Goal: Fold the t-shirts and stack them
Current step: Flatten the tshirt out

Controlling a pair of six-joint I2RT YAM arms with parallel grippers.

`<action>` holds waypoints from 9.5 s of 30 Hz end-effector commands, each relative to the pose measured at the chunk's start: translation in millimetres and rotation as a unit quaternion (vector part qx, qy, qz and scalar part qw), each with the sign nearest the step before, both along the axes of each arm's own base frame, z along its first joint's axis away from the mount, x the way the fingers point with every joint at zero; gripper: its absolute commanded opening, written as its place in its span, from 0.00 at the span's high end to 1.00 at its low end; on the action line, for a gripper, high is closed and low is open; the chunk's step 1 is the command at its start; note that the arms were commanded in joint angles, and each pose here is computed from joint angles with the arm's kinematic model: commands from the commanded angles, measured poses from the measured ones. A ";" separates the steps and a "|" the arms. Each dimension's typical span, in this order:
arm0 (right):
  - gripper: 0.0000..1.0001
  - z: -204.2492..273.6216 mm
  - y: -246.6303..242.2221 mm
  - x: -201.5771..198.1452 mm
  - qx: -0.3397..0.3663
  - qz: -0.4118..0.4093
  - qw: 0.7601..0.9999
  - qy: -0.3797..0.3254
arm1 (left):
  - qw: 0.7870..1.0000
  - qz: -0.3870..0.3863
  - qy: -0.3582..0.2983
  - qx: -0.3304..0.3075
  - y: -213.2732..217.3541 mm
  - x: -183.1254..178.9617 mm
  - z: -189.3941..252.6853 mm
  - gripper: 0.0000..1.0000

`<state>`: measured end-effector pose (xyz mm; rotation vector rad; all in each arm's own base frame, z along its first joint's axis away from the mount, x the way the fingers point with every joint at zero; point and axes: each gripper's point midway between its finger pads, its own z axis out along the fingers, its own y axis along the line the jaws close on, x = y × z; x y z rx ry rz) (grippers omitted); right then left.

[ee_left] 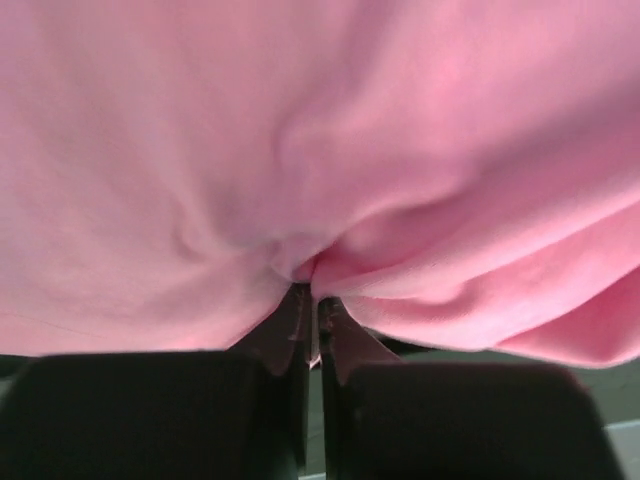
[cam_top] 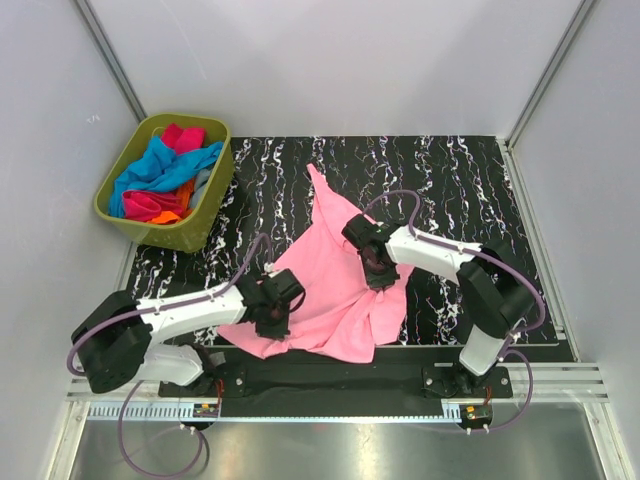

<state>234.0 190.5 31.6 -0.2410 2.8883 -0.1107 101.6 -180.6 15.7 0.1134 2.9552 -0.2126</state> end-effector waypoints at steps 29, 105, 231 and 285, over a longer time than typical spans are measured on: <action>0.75 34.5 -178.7 40.1 0.081 -0.316 0.945 -0.019 | 0.962 0.003 -0.261 0.085 34.1 403.5 137.9 0.47; 0.40 105.4 -43.4 135.9 0.262 -0.116 0.957 -0.051 | 0.926 0.006 -0.183 -0.329 -36.1 110.3 201.3 0.41; 0.68 -24.1 -92.6 -81.8 0.004 -0.409 0.909 0.082 | 0.899 0.180 -0.295 -0.268 13.1 181.4 183.9 1.00; 1.00 674.8 -228.0 -120.2 0.283 -0.206 0.382 -0.855 | 0.575 -0.082 -0.776 -0.246 97.7 -1.1 607.2 1.00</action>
